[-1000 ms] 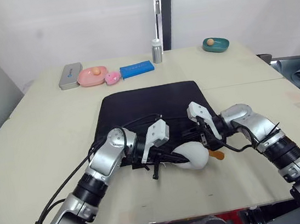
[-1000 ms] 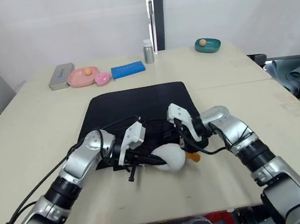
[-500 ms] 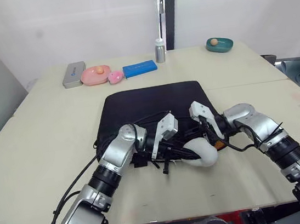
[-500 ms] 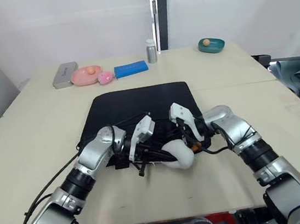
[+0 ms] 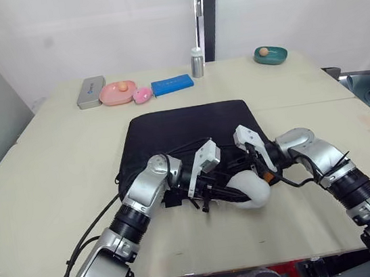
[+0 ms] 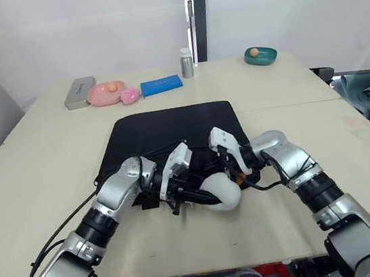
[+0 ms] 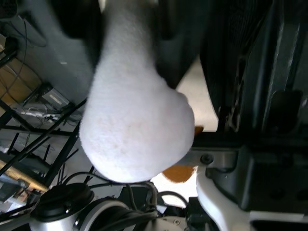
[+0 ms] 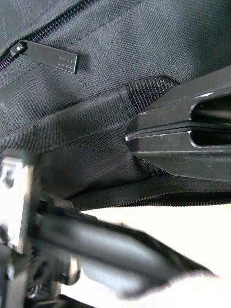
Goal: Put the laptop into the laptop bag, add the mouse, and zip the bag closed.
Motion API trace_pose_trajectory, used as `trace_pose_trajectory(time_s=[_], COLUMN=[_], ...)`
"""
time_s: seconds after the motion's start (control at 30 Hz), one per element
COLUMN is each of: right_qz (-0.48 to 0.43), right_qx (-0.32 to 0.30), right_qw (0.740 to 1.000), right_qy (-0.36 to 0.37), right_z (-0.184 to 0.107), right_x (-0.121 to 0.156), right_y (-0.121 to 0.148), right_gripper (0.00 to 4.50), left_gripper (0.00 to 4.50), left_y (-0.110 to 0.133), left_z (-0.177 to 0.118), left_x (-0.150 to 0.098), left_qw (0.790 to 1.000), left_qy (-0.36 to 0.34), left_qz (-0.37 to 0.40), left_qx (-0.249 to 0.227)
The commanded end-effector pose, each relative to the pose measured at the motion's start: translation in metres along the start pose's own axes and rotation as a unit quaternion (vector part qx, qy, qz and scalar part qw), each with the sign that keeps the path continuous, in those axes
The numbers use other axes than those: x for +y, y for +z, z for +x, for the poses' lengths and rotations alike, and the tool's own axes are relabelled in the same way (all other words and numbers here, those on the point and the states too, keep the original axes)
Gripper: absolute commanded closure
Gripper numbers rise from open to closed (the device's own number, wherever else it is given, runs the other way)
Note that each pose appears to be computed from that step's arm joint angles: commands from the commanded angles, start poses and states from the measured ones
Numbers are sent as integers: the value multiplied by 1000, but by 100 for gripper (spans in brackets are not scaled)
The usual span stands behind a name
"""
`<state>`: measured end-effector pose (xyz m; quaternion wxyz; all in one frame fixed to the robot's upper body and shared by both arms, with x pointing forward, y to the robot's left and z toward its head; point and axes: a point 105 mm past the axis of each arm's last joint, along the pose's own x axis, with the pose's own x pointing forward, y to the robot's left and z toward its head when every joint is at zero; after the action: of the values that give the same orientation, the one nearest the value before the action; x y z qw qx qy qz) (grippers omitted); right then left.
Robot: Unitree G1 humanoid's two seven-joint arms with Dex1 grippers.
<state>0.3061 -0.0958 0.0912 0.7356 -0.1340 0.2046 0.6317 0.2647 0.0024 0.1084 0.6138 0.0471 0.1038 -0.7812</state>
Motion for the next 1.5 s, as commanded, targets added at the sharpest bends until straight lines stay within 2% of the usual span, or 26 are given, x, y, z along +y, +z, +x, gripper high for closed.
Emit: trace_pose_trajectory(time_s=[0.03, 0.07, 0.1, 0.2, 0.4, 0.53, 0.67, 0.77, 0.87, 1.03, 1.1, 1.23, 1.47, 1.5], right_qz=[46, 46, 46, 48, 48, 48, 46, 42, 39, 31, 23, 5, -12, -12], right_qx=[50, 50, 50, 49, 47, 43, 36, 21, -22, -67, -89, -114, -134, -135], right_qw=[998, 998, 998, 998, 998, 998, 998, 999, 999, 997, 995, 992, 988, 988], right_qy=[-6, -7, -8, -10, -14, -17, -23, -26, -30, -38, -42, -55, -72, -76], right_z=[4, 3, 3, 1, 0, -1, -3, -5, -11, -25, -36, -59, -89, -92], right_x=[3, 3, 3, 3, 3, 3, 2, 2, 3, 5, 9, 18, 43, 46], right_y=[-32, -32, -33, -33, -33, -32, -30, -22, -3, 20, 34, 55, 76, 77], right_gripper=[450, 450, 450, 450, 450, 450, 450, 450, 450, 450, 450, 450, 450, 450], left_gripper=[147, 108, 75, 75, 75, 75, 75, 75, 75, 75, 75, 190, 439, 446], left_y=[13, 13, 15, 25, 42, 42, 39, 36, 22, 5, 3, 1, -26, -28], left_z=[-19, -23, -40, -83, -134, -166, -202, -218, -232, -224, -217, -201, -182, -181], left_x=[4, 5, 5, -6, -34, -46, -47, -49, -47, -39, -30, -13, 1, 1], left_qw=[998, 997, 996, 994, 992, 986, 972, 965, 955, 955, 958, 965, 975, 976], left_qy=[39, 49, 69, 98, 122, 158, 229, 258, 293, 293, 284, 261, 217, 214], left_qz=[48, 53, 53, 45, 13, 16, 37, 40, 35, 36, 32, 34, 20, 18], left_qx=[1, 4, 12, 30, 30, 49, 40, 24, 26, 37, 24, 0, 36, 39])
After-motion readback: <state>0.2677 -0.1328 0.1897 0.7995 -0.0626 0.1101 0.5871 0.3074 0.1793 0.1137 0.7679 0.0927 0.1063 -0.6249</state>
